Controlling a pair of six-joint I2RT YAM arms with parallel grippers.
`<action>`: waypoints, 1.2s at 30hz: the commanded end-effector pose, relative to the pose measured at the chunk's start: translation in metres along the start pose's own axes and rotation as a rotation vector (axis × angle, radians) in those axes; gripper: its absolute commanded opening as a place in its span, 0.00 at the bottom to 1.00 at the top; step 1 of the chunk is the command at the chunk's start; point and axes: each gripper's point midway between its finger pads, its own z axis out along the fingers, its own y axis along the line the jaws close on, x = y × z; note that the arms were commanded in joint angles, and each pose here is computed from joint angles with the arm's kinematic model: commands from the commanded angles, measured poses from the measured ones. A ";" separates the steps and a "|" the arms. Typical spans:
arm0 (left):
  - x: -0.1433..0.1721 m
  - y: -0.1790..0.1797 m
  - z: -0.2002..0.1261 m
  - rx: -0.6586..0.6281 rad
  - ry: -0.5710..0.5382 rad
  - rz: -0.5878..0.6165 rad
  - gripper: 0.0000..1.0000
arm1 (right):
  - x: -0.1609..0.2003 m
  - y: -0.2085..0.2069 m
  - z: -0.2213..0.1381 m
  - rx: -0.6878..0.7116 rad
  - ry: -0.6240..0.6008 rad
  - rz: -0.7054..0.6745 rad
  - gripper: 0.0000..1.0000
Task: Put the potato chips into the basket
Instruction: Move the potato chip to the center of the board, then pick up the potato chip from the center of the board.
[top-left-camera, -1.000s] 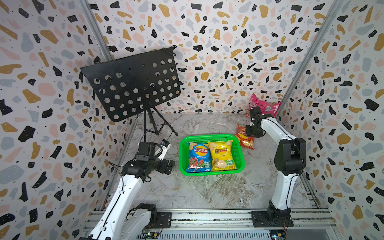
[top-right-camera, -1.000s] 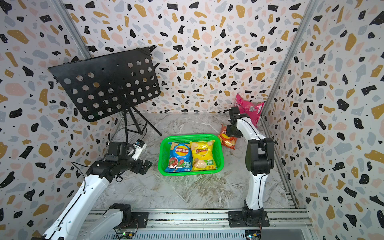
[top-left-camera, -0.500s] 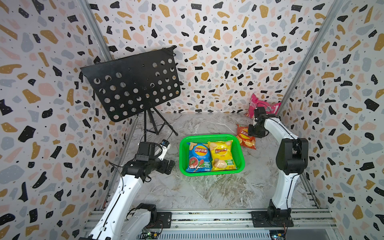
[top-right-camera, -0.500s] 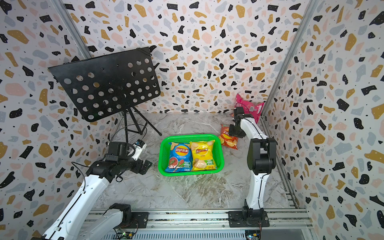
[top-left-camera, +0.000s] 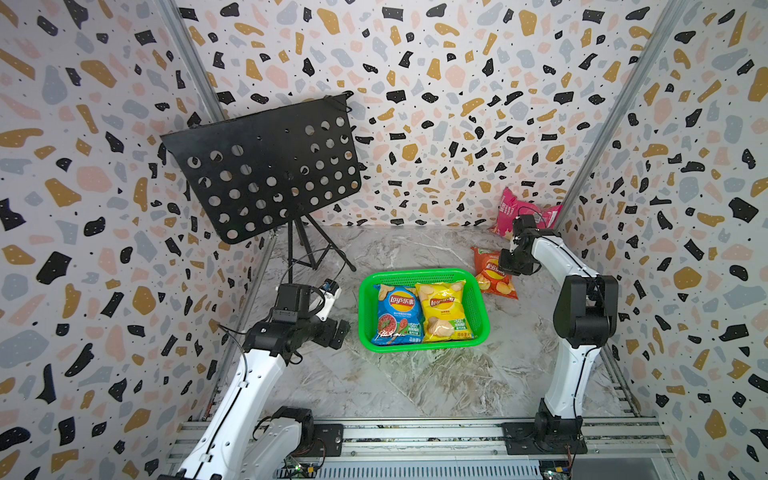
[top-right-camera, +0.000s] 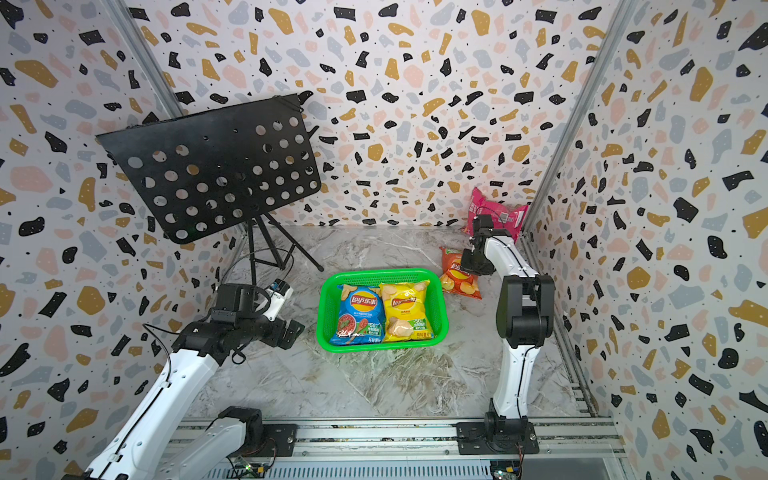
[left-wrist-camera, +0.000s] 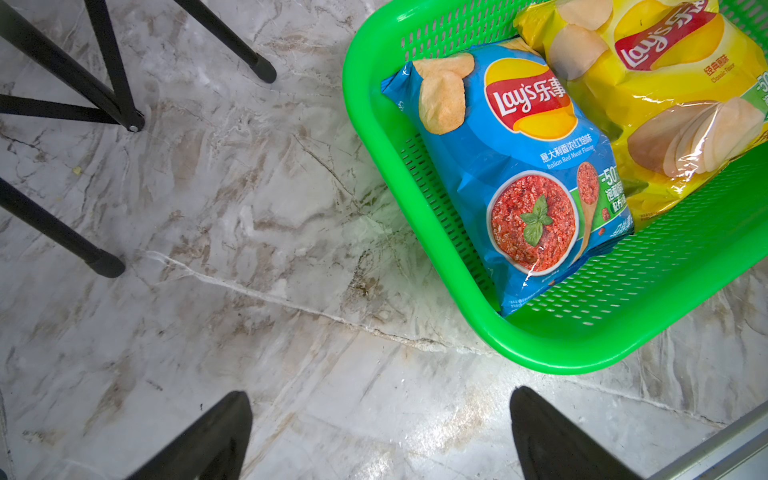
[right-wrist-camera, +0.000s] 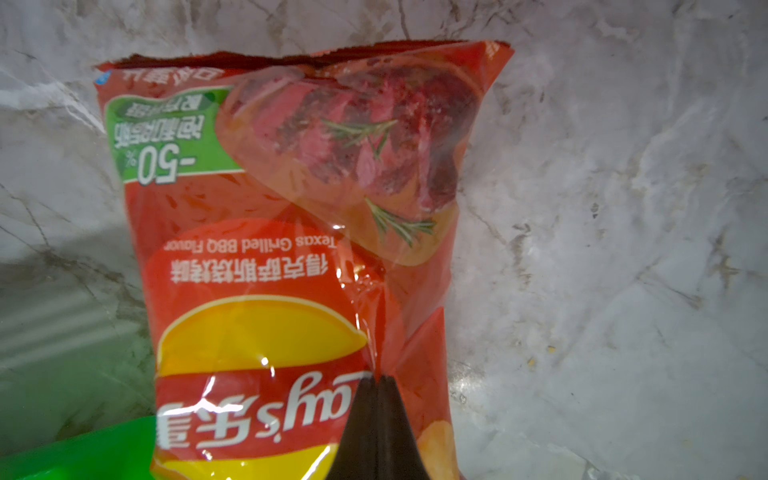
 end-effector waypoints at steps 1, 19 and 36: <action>0.002 -0.001 0.000 0.007 -0.001 0.008 1.00 | -0.010 0.004 -0.042 -0.027 -0.085 -0.013 0.00; 0.002 -0.001 0.000 0.009 -0.001 0.009 1.00 | -0.006 0.029 -0.058 0.051 -0.083 -0.106 0.54; 0.002 0.000 0.000 0.001 0.000 0.008 1.00 | -0.009 0.035 0.000 0.143 0.013 -0.160 0.53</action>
